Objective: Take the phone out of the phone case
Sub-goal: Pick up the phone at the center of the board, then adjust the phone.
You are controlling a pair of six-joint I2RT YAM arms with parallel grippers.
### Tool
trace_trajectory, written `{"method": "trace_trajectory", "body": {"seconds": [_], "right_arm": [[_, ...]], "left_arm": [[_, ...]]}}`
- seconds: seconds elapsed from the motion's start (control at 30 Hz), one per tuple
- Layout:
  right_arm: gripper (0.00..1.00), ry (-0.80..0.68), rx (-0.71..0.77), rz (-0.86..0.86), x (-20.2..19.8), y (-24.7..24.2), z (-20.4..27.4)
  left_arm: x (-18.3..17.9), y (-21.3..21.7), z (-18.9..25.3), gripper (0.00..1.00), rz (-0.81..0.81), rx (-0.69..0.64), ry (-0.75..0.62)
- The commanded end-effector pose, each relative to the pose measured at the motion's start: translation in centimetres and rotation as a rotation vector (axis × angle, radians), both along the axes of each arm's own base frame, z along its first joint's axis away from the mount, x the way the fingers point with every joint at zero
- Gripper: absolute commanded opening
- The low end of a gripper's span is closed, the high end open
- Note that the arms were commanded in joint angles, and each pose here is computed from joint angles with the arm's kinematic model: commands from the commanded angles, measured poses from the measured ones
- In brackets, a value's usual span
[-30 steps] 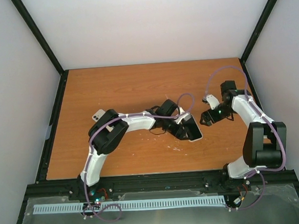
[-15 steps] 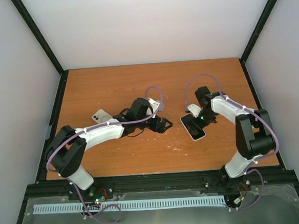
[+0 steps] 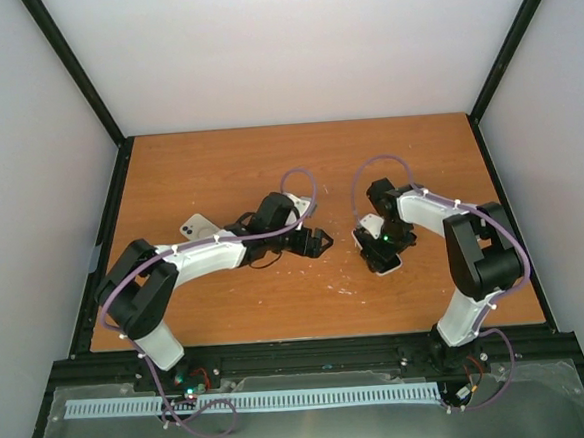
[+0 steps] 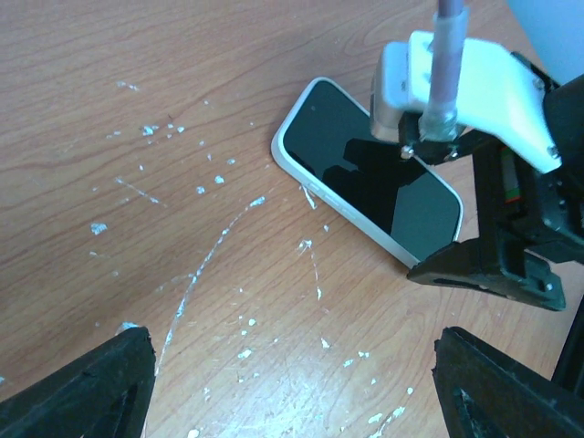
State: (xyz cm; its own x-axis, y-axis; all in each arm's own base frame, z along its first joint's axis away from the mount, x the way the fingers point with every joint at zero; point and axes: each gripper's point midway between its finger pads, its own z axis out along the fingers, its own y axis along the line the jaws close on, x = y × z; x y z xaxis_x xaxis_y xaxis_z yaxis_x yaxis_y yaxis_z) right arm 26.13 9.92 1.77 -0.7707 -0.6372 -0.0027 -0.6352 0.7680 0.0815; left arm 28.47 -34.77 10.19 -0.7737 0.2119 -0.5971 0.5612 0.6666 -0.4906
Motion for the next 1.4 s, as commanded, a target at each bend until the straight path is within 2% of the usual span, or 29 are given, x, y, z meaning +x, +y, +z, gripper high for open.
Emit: {"method": "trace_trajectory", "body": {"seconds": [0.0,0.13,0.4,0.5,0.7,0.8,0.87,1.07,1.37], "right_arm": [[0.97,0.028,-0.064,-0.003,-0.5,-0.8,-0.7],[0.93,0.032,-0.089,-0.008,-0.4,-1.2,-1.4],[0.72,-0.001,-0.167,-0.012,0.7,-2.4,-2.3],[0.69,-0.055,-0.145,-0.01,1.6,-2.0,-0.6],[0.65,-0.206,0.002,0.0,3.1,-0.3,4.7],[0.63,-0.259,0.062,0.016,3.2,0.3,6.1],[0.63,-0.286,0.08,0.021,3.2,0.6,6.3],[0.63,-0.308,0.123,0.034,2.9,1.1,6.6],[0.63,-0.325,0.211,0.066,2.2,2.4,8.3]], "left_arm": [[1.6,-1.3,2.5,0.84,0.028,-0.055,-0.046],[2.2,-1.1,2.9,0.84,0.052,-0.048,-0.067],[3.4,-0.5,3.1,0.85,0.134,-0.036,-0.064],[4.0,0.0,2.7,0.88,0.174,-0.053,-0.026],[6.8,1.1,1.4,0.87,0.242,-0.17,0.111],[7.1,0.4,1.7,0.82,0.199,-0.285,0.192],[6.9,-0.5,2.5,0.78,0.143,-0.348,0.196],[5.9,-3.2,4.7,0.72,-0.027,-0.53,0.242],[6.4,-5.2,3.6,0.62,-0.072,-0.585,0.34]]}}
